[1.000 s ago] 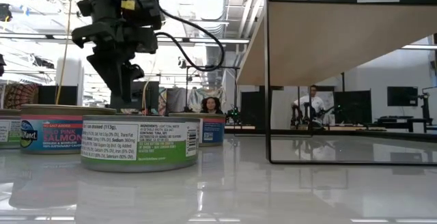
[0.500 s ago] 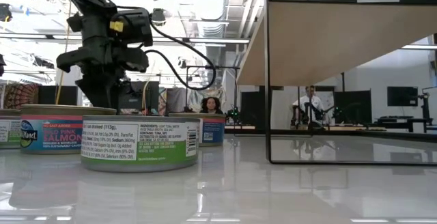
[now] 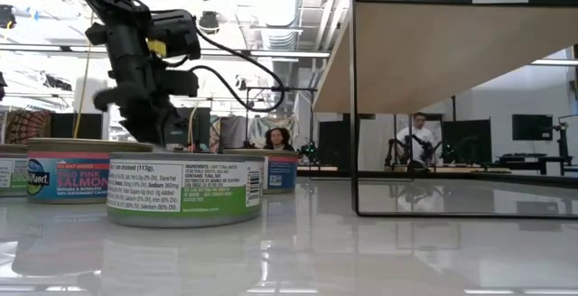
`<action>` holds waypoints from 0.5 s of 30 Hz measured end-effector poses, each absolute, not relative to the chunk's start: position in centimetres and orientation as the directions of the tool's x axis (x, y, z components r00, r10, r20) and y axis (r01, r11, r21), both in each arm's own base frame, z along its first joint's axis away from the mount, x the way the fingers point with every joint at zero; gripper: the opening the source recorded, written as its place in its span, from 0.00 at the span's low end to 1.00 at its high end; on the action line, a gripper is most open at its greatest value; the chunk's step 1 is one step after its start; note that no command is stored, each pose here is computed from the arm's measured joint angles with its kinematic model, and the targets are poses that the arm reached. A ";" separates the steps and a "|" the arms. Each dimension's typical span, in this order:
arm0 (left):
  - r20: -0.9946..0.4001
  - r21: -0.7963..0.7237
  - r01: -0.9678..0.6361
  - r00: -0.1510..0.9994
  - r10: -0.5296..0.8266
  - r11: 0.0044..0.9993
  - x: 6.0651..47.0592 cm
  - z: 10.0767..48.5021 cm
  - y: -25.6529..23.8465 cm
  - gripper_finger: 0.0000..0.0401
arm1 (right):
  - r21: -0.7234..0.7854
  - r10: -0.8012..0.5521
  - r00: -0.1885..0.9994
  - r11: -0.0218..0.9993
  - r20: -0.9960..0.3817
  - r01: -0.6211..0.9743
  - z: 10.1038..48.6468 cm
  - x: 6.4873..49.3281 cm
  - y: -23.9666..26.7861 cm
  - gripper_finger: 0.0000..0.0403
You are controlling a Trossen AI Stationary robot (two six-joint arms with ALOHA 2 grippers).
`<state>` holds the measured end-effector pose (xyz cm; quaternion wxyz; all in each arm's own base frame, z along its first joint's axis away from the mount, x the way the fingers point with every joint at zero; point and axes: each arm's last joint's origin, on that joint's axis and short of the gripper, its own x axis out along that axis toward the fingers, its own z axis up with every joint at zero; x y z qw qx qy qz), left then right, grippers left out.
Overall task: Stack canned seafood by type on shelf
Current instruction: Put the green can on the shelf
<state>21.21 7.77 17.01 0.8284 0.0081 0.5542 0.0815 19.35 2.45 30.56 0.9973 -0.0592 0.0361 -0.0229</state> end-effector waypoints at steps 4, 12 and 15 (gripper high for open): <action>-0.934 0.095 -0.180 0.324 0.150 0.979 20.5 16.5 8.8 0.00 | -0.119 -0.049 0.997 0.992 -0.066 0.041 30.6 19.4 2.5 0.73; -0.903 0.213 -0.334 0.292 0.316 0.918 20.2 16.9 10.8 0.00 | -0.122 -0.050 0.995 0.992 -0.082 0.040 30.2 19.9 2.6 0.73; -0.854 0.285 -0.376 0.318 0.412 0.882 20.3 18.9 11.2 0.00 | -0.127 -0.054 0.994 0.991 -0.093 0.042 29.9 20.3 2.5 0.73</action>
